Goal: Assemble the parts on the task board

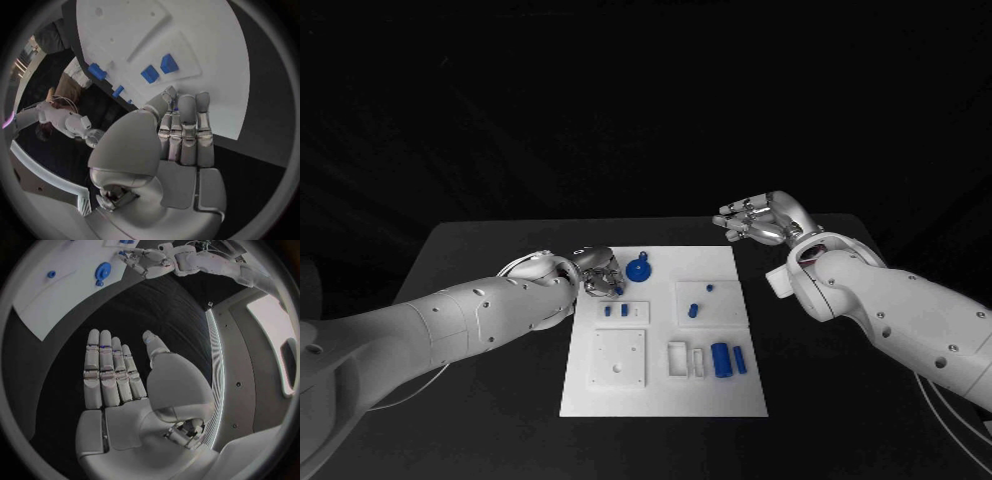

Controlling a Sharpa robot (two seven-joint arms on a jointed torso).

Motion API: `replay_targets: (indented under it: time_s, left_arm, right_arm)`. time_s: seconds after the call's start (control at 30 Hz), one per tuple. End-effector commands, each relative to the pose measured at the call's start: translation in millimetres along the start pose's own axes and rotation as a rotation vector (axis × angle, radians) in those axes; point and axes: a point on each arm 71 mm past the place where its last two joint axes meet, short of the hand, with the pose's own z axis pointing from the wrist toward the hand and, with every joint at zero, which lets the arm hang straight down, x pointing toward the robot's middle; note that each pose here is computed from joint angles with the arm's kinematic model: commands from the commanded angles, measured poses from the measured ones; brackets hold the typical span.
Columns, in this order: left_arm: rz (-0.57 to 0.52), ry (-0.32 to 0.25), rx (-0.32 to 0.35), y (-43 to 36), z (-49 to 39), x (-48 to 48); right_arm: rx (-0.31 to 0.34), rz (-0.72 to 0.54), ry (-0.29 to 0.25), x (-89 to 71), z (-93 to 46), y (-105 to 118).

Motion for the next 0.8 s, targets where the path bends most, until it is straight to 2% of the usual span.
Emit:
replay_targets:
  time_s: [0.03,0.57,0.67,0.8]
  left_arm:
    - [0.011,0.018,-0.007,-1.4,0.6,3.9]
    - [0.017,0.043,-0.004,-5.9,2.8,10.3]
    - [0.019,0.064,-0.009,-6.1,3.0,12.4]
    - [0.038,0.124,-0.001,-7.0,3.0,17.9]
  right_arm:
    - [-0.011,-0.004,0.012,1.2,0.1,1.3]
    - [-0.011,-0.004,0.013,1.2,0.2,1.2]
    - [-0.010,-0.004,0.013,1.3,0.2,1.1]
    - [-0.010,-0.004,0.013,1.4,0.3,1.0]
